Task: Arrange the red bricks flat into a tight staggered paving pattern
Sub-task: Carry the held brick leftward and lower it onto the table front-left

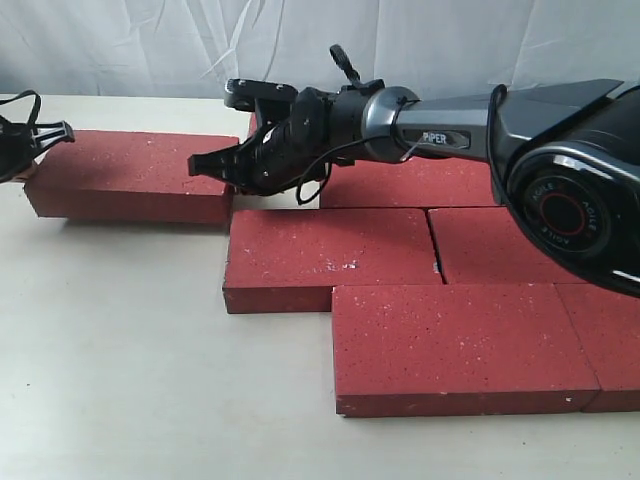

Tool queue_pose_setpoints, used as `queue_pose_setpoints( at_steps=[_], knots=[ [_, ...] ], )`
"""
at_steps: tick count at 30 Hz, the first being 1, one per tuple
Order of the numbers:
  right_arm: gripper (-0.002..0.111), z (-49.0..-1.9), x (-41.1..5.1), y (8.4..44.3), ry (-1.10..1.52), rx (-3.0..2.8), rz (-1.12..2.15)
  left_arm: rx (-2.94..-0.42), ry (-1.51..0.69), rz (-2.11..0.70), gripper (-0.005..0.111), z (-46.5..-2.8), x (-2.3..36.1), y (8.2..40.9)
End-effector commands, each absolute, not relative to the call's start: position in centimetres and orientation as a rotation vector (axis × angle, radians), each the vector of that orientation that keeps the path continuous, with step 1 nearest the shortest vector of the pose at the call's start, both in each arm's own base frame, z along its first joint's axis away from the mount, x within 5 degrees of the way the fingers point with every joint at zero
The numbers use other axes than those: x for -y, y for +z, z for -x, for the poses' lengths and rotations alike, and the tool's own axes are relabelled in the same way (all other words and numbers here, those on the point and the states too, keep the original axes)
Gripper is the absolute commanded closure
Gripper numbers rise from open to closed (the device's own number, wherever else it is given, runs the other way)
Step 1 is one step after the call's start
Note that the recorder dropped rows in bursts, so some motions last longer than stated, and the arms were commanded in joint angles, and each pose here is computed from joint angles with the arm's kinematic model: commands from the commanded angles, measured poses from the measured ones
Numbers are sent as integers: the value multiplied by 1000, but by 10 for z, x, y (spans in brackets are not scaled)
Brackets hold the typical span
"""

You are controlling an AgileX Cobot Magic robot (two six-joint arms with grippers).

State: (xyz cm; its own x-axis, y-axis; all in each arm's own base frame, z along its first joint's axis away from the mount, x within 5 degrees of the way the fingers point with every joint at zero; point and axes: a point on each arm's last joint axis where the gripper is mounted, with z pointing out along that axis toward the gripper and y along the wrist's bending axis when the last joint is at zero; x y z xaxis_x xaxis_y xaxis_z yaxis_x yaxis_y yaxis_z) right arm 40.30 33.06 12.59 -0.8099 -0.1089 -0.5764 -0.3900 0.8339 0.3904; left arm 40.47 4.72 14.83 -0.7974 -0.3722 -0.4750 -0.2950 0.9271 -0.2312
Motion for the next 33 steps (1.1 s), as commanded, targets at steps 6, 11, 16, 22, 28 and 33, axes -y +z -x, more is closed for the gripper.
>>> queue_pose_setpoints(
  at_steps=[6,11,16,22,28,33],
  knots=[
    [109,-410,-328,138,744,-2442,233,-2612,-219,516,107,-396,-47,136],
    [109,-415,-315,135,743,-2512,171,-2607,-207,526,107,-393,-47,131],
    [109,-419,-305,132,698,-2547,154,-2602,-220,547,107,-392,-47,131],
    [109,-420,-301,133,688,-2564,161,-2587,-220,554,107,-394,-47,132],
    [109,-418,-298,163,661,-2509,226,-2561,-229,587,107,-394,-48,136],
    [109,-411,-289,202,574,-2470,352,-2520,-217,572,107,-391,-54,158]
  ],
)
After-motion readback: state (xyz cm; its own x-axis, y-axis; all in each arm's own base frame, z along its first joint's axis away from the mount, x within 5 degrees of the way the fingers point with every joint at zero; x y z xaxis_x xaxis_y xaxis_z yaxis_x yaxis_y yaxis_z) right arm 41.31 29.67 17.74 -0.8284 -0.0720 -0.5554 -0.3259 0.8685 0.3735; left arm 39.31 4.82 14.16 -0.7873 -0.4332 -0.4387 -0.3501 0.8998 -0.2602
